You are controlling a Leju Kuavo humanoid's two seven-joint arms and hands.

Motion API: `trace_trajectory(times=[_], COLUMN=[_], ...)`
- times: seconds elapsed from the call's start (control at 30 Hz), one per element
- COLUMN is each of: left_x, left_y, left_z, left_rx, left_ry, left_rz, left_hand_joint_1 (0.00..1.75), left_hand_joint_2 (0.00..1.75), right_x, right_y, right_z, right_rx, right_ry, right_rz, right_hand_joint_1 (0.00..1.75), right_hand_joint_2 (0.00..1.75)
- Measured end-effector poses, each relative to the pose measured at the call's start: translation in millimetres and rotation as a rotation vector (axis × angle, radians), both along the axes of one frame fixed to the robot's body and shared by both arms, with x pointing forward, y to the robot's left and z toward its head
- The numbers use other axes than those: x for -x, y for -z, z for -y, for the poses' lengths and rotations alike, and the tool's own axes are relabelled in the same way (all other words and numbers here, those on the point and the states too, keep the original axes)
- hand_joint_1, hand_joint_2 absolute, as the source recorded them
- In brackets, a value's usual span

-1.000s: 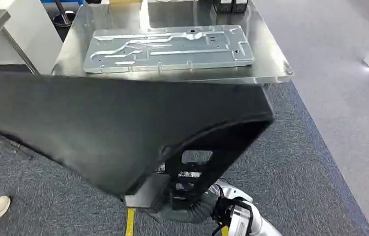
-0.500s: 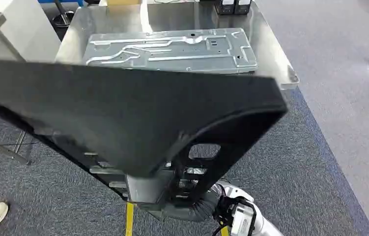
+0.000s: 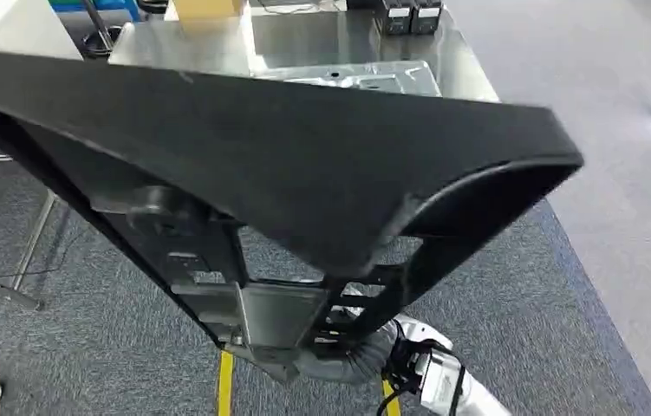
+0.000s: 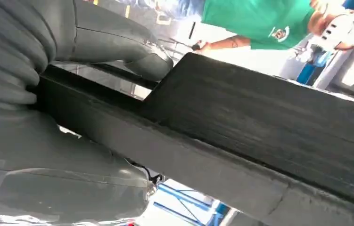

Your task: Take the parts from the cabinet and place them on the table.

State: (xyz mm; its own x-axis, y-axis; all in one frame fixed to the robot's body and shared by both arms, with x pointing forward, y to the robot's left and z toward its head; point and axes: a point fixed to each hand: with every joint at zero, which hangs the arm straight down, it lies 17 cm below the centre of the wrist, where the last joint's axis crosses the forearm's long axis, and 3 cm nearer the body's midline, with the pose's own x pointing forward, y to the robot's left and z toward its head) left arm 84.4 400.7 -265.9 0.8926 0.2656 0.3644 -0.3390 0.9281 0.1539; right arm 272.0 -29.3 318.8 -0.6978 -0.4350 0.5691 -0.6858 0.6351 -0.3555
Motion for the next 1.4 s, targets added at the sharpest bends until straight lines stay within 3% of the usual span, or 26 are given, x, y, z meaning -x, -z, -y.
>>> trace_trajectory(times=[0.63, 1.1, 1.4], left_x=[-17.0, -12.7, -13.0], left_y=[-1.8, -1.3, 0.1], left_z=[6.6, 6.9, 22.0], left_rx=[0.013, 0.016, 0.036], left_ry=[0.011, 0.005, 0.005], left_rz=[0.024, 0.026, 0.039], left_hand_joint_1=[0.00, 0.00, 0.00], left_hand_joint_2=[0.00, 0.00, 0.00], right_x=[-0.3, -1.9, 2.0], right_y=[-5.8, -7.6, 11.2], right_z=[-1.1, -11.6, -28.7], right_rx=[0.029, 0.057, 0.117], right_ry=[-0.016, -0.058, -0.107], right_rz=[0.041, 0.043, 0.032], right_hand_joint_1=[1.68, 1.68, 1.68], right_hand_joint_2=[1.75, 1.75, 1.75])
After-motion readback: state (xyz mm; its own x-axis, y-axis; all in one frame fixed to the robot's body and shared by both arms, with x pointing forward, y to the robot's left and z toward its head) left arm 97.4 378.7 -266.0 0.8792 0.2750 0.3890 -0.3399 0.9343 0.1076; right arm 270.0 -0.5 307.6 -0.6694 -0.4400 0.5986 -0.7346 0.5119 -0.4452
